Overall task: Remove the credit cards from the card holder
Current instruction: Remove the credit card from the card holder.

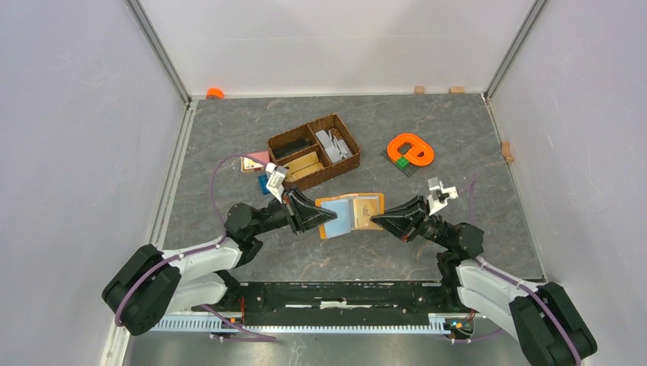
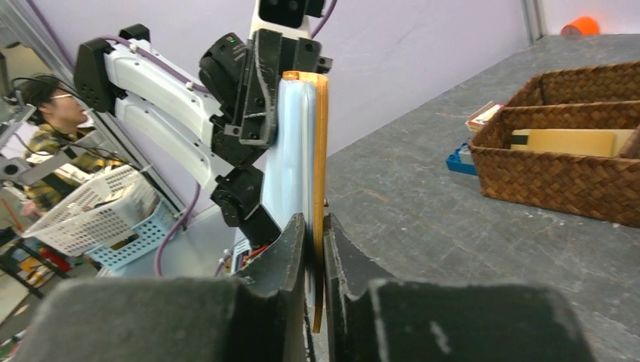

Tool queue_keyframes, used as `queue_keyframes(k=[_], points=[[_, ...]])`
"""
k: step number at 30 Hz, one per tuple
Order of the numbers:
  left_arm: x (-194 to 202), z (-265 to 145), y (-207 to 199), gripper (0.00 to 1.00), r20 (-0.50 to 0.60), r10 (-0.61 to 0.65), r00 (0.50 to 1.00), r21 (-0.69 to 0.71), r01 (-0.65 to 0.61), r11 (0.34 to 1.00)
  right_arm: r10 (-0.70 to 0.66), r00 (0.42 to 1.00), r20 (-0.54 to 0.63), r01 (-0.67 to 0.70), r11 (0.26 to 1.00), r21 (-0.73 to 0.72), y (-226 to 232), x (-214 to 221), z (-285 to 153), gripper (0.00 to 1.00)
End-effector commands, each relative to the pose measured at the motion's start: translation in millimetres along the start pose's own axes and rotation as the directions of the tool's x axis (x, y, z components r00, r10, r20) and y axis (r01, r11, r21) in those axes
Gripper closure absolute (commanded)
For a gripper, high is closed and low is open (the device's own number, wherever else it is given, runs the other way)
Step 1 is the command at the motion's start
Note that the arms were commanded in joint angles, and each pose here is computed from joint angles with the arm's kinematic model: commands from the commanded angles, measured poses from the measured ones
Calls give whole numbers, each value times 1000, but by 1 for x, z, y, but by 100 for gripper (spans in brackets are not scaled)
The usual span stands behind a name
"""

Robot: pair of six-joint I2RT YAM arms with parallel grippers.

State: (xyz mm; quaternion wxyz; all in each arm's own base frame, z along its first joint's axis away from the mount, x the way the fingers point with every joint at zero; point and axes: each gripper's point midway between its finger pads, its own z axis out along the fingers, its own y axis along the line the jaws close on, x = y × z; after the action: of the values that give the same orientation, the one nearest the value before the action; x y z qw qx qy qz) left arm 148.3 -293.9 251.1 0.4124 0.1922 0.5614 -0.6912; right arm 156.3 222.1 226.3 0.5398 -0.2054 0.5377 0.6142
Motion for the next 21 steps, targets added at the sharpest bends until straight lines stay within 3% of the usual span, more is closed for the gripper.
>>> queue_keyframes(k=[1,3,7,10,11,16,19,21], points=[[-21,4,1,76,52,90,995,-42,-87,995,-23,1000,9,24,999,-27,7,3,-6,89],[-18,-2,30,68,36,93,995,-205,-84,975,-10,1000,-6,11,1000,19,-4,7,-5,94],[-27,-26,75,47,28,144,989,-496,-111,861,42,997,-65,-28,978,205,-45,28,-13,100],[-31,-36,88,7,53,168,984,-565,-109,818,50,997,-56,-32,958,285,-62,29,-19,100],[-30,-40,96,0,60,170,984,-595,-102,797,48,997,-54,-29,952,306,-67,28,-21,100],[-23,-39,127,0,-14,224,975,-663,-176,728,42,998,-50,-16,899,437,-92,29,-38,100],[-19,-21,124,0,-78,352,933,-582,-329,744,11,999,-32,5,880,474,-98,22,-43,100],[-22,-16,115,0,-36,459,888,-571,-395,720,-5,1000,-24,16,869,494,-101,19,-46,100]])
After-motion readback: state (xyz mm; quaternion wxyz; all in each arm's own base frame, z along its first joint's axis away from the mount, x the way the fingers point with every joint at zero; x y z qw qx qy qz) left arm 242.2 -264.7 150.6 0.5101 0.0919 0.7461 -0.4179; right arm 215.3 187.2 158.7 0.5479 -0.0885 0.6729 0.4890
